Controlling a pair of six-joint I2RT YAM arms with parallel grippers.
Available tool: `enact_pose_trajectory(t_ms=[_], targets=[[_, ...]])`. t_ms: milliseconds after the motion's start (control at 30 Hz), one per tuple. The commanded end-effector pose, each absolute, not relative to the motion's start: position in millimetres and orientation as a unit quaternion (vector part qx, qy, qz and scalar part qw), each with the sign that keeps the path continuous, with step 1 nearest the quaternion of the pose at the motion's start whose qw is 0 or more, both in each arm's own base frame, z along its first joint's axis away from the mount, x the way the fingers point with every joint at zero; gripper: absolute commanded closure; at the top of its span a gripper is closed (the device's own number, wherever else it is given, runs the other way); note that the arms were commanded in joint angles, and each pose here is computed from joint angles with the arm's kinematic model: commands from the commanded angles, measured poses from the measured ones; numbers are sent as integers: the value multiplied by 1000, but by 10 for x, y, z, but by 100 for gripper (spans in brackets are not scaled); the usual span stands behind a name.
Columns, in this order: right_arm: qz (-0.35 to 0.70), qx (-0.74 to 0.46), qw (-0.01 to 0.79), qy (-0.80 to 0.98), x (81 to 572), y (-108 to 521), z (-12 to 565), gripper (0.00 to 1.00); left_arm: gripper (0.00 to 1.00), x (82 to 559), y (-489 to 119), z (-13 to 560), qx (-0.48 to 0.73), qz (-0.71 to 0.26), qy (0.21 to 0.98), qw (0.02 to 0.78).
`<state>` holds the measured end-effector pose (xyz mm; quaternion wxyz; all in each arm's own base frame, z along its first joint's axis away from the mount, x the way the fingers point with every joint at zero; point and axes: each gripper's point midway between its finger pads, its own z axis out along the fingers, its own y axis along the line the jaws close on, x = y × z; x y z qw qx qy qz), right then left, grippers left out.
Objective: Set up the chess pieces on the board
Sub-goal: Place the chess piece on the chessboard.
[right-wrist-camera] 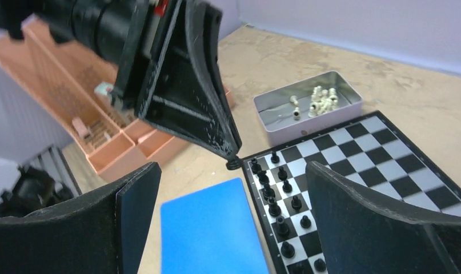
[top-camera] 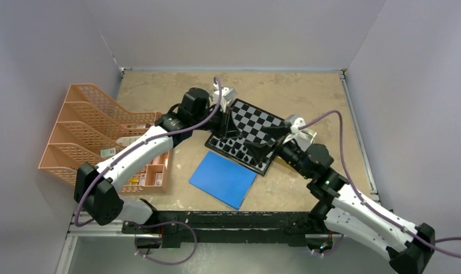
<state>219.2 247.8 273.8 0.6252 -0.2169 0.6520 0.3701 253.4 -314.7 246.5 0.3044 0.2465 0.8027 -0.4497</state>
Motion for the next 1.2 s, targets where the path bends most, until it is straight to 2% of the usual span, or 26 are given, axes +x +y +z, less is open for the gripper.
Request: enact_pose_trajectory(t_ms=[0,100,467,733,1167], targets=[[352,-40,640,682,2301,1980,3042,1,100,2865,-3362,2621,252,-389,789,403],[304,67,647,696,2372,1568,3050,1,100,2940,-3517,2497,249,-387,790,404],[235,216,653,687,2320,908,2827,1,100,3189,-3925,1932,267,-323,800,429],[240,246,665,663,2246,735,2929,1,100,3203,-3990,1491,281,-281,817,418],[248,229,672,659,2241,776,2935,1,100,3235,-4017,1120,279,-258,831,406]])
